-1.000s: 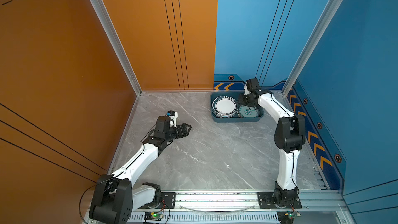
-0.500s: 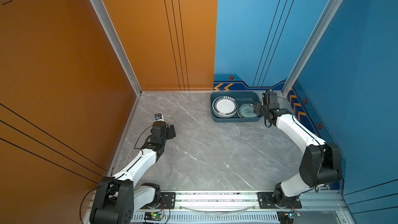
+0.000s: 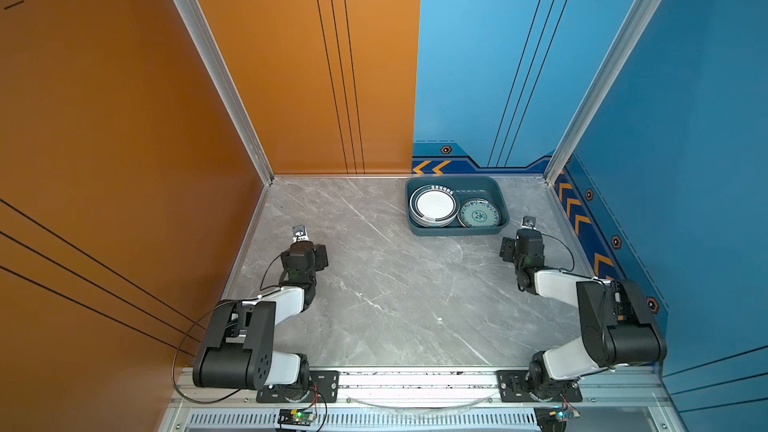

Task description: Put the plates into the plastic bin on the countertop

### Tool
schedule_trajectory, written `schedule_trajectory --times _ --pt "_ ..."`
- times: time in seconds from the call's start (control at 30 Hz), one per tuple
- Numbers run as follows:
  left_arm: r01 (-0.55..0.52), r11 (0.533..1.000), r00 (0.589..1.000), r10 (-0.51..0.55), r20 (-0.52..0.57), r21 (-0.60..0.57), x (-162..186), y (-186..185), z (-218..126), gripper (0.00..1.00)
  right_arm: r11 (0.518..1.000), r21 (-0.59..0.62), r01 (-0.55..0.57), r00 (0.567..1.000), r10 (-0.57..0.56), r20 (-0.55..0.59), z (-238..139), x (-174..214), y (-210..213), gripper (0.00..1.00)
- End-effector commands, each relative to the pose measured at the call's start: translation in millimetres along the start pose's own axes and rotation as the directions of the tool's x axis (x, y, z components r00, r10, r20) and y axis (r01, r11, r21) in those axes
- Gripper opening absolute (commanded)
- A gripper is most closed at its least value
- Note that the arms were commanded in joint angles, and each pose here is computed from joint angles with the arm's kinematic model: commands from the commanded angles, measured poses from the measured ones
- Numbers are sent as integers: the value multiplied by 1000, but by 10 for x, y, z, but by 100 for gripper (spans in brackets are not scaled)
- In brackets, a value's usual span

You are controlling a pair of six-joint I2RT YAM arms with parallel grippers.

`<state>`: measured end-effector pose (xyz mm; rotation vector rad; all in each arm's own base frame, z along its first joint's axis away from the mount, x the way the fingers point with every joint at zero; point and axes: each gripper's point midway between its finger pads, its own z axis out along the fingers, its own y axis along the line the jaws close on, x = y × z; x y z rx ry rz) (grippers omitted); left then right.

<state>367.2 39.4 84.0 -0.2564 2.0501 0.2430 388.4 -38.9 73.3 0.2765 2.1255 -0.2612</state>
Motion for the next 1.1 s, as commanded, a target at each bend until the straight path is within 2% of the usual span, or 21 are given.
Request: schedule_trajectory --times 0.0,0.07,0.1,0.13,0.17,0.2,0.47,1.07 --pt "-33 997 994 26 110 62 -306 -142 68 90 999 -25 -33 988 36 148 -75 -277 -3 77" --pt "-47 996 993 39 110 78 -241 -202 174 90 998 -57 -30 985 39 166 -95 -269 26 83" --pt "-70 993 992 59 110 93 -255 -257 170 90 996 -80 -28 984 41 172 -110 -252 44 97" --pt "-81 992 993 72 96 95 -237 -278 163 91 994 -101 -30 981 49 187 -118 -237 55 100" --pt "-82 992 993 73 97 92 -239 -281 169 93 994 -106 -34 978 55 200 -126 -209 48 100" --pt "-82 992 992 73 99 91 -243 -282 166 100 994 -105 -39 976 61 210 -128 -191 39 100" --pt "-81 992 992 72 99 92 -244 -278 165 98 996 -94 -4 975 25 219 -135 -160 96 100" --pt "-86 992 992 77 99 90 -241 -289 162 98 995 -97 -8 970 31 241 -175 -156 84 100"
